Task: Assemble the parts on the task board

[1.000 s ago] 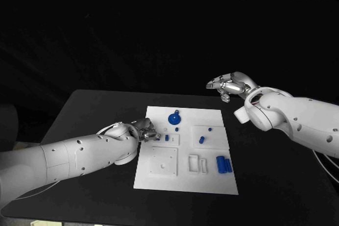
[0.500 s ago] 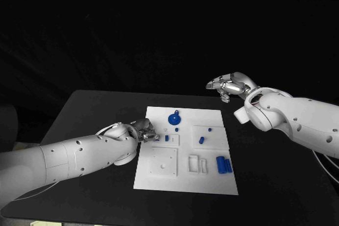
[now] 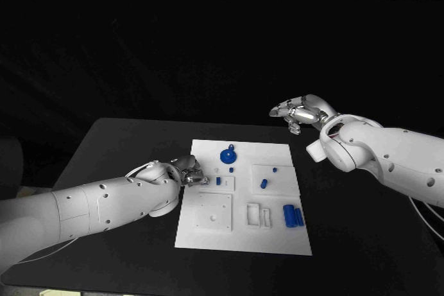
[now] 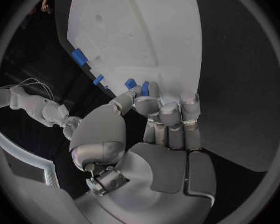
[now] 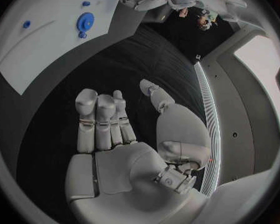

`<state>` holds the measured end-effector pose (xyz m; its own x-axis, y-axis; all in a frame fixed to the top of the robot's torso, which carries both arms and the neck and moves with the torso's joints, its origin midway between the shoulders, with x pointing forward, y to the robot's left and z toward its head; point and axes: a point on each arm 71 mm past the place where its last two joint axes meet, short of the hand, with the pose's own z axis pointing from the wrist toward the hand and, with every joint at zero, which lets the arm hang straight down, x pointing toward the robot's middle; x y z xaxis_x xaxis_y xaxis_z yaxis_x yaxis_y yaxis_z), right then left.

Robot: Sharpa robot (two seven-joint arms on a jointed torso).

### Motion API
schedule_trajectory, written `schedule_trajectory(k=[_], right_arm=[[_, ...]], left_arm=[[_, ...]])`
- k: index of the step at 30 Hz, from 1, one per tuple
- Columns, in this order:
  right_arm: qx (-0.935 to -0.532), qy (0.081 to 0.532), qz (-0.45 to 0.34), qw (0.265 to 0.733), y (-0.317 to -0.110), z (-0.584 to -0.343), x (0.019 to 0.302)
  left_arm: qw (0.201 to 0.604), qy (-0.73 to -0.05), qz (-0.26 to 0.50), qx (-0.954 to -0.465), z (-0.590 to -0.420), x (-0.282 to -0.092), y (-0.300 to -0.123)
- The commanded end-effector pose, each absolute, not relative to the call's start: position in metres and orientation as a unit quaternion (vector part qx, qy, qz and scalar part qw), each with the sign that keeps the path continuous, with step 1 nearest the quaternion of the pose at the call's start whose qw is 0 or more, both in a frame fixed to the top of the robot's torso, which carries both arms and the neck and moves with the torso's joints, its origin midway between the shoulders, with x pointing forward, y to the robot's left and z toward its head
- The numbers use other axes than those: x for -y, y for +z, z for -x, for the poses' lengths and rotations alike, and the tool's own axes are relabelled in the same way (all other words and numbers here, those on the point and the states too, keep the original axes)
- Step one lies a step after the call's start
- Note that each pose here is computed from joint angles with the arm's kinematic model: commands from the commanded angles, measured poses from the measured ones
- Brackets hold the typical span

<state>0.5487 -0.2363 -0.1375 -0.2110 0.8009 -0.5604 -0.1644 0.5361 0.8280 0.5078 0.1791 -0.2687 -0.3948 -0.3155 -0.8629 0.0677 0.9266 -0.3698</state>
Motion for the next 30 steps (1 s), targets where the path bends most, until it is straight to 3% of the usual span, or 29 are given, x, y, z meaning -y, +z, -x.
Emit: schedule_trajectory(k=[1, 30], right_arm=[[-0.659, 0.421, -0.236, 0.577, -0.1376, -0.5482, 0.2347], [-0.659, 0.421, -0.235, 0.577, -0.1375, -0.5478, 0.2344]], left_arm=[[0.518, -0.16, 0.074, -0.837, -0.5026, -0.1807, -0.2811], [0.513, -0.159, 0.079, -0.84, -0.5039, -0.1808, -0.2821]])
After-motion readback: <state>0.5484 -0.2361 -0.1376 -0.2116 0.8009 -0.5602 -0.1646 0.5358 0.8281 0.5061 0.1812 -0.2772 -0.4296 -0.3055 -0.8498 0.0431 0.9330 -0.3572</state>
